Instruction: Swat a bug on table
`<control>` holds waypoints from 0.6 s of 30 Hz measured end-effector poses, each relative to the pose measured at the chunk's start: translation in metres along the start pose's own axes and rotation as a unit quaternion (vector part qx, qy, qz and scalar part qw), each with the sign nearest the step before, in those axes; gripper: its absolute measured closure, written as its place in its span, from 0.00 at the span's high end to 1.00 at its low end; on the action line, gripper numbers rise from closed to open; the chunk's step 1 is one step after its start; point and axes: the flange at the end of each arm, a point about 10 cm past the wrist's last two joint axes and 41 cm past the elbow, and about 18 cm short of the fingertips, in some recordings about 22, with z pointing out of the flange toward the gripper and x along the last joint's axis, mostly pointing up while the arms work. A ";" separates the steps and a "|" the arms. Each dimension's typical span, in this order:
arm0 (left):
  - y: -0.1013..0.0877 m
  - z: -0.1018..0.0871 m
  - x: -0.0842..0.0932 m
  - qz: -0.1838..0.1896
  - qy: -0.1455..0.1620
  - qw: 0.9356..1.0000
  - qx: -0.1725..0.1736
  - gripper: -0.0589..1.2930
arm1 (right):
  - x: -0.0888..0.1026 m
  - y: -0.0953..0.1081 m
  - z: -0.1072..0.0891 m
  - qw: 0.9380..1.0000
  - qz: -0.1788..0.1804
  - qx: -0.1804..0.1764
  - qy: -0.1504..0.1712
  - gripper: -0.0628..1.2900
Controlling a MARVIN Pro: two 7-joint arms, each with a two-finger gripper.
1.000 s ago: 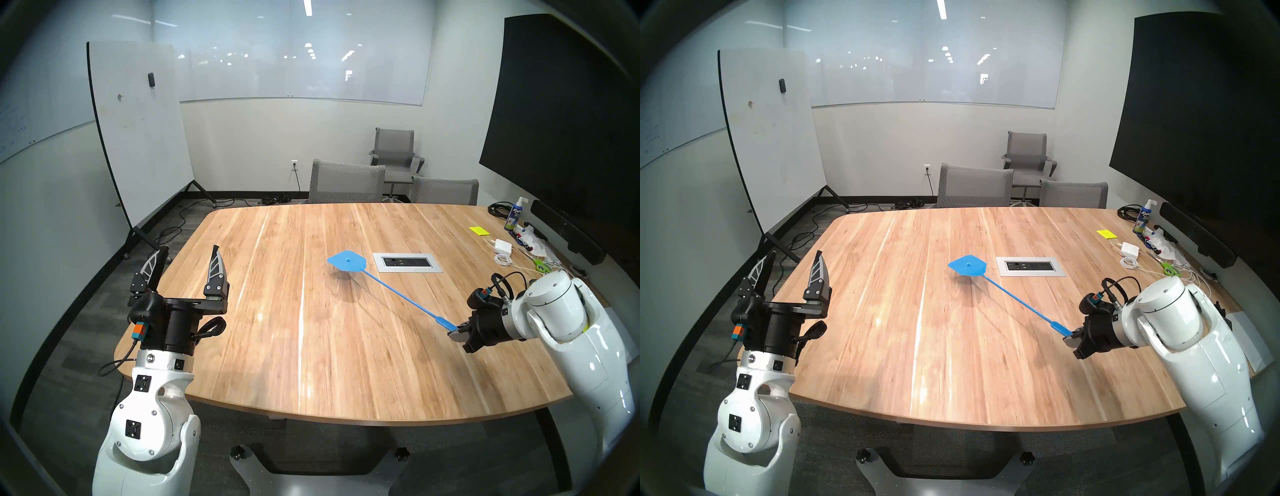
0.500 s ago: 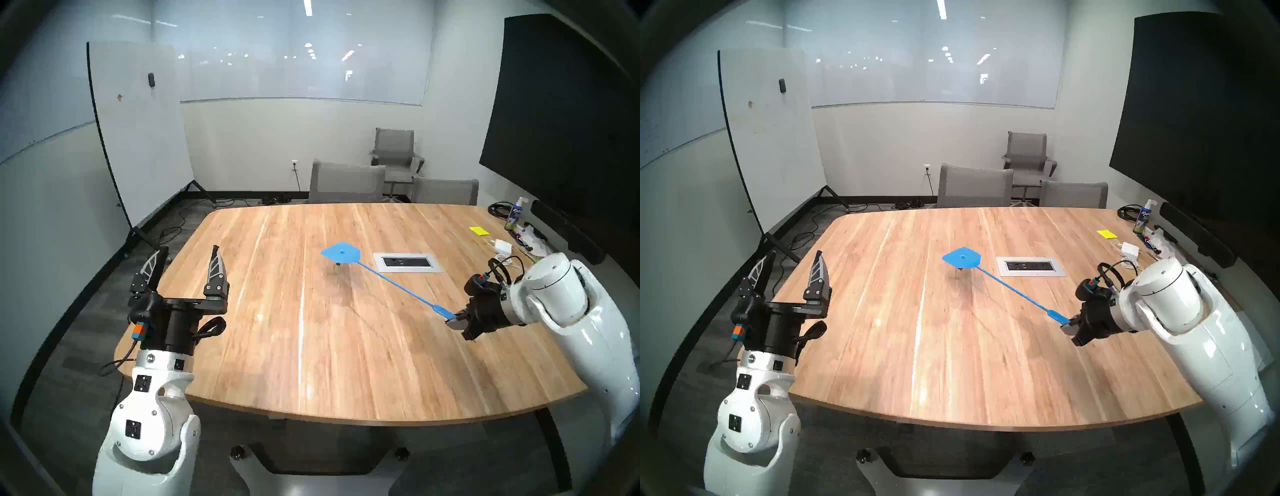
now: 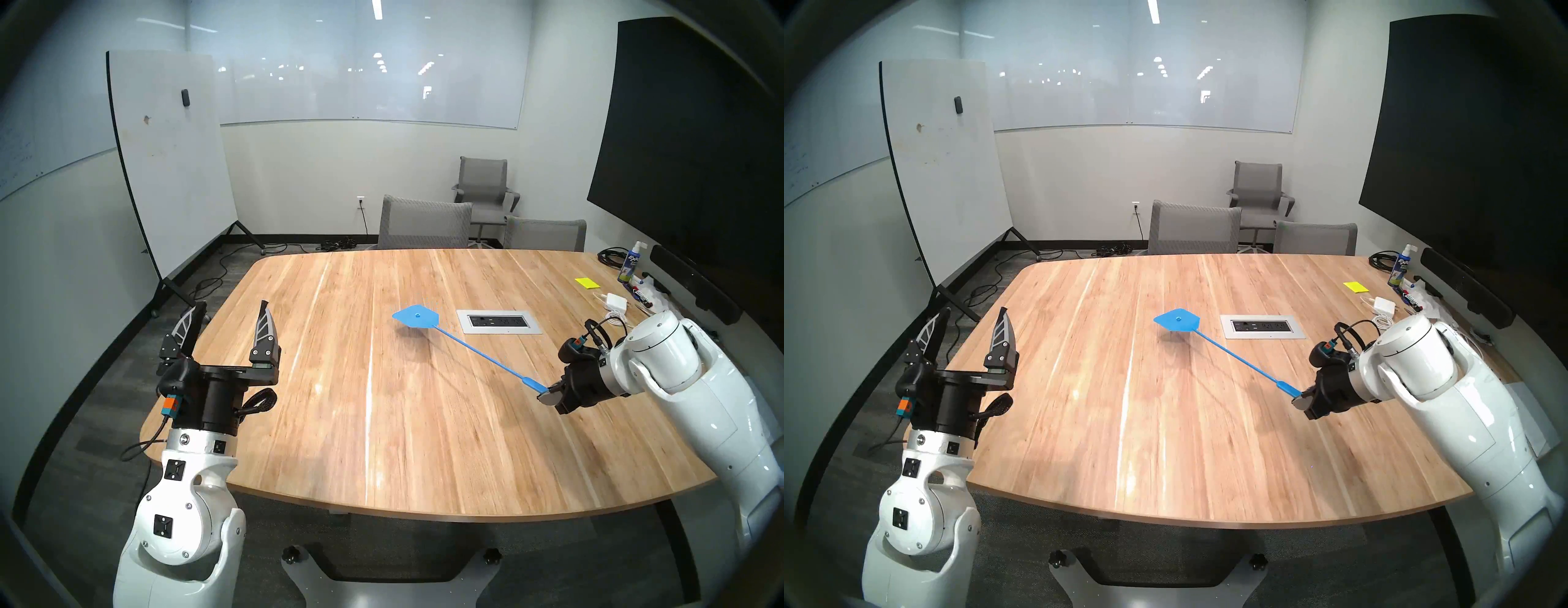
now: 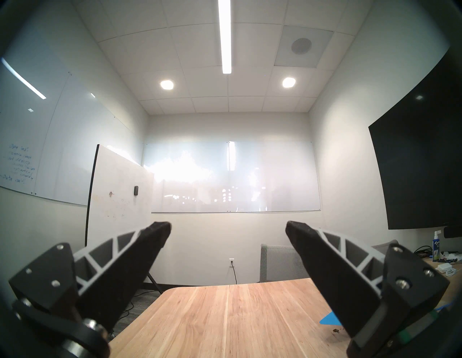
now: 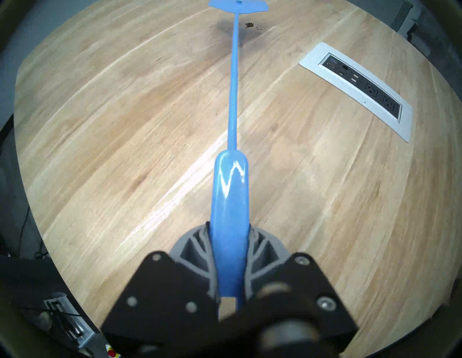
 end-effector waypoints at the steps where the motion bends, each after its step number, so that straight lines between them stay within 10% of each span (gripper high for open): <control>1: 0.000 0.000 0.000 0.000 0.000 1.000 0.000 0.97 | -0.002 0.001 0.005 1.000 0.000 -0.001 -0.007 0.14; 18: 0.000 0.000 0.000 0.000 0.000 1.000 0.000 0.97 | -0.026 0.012 0.048 0.994 -0.025 -0.022 -0.106 0.14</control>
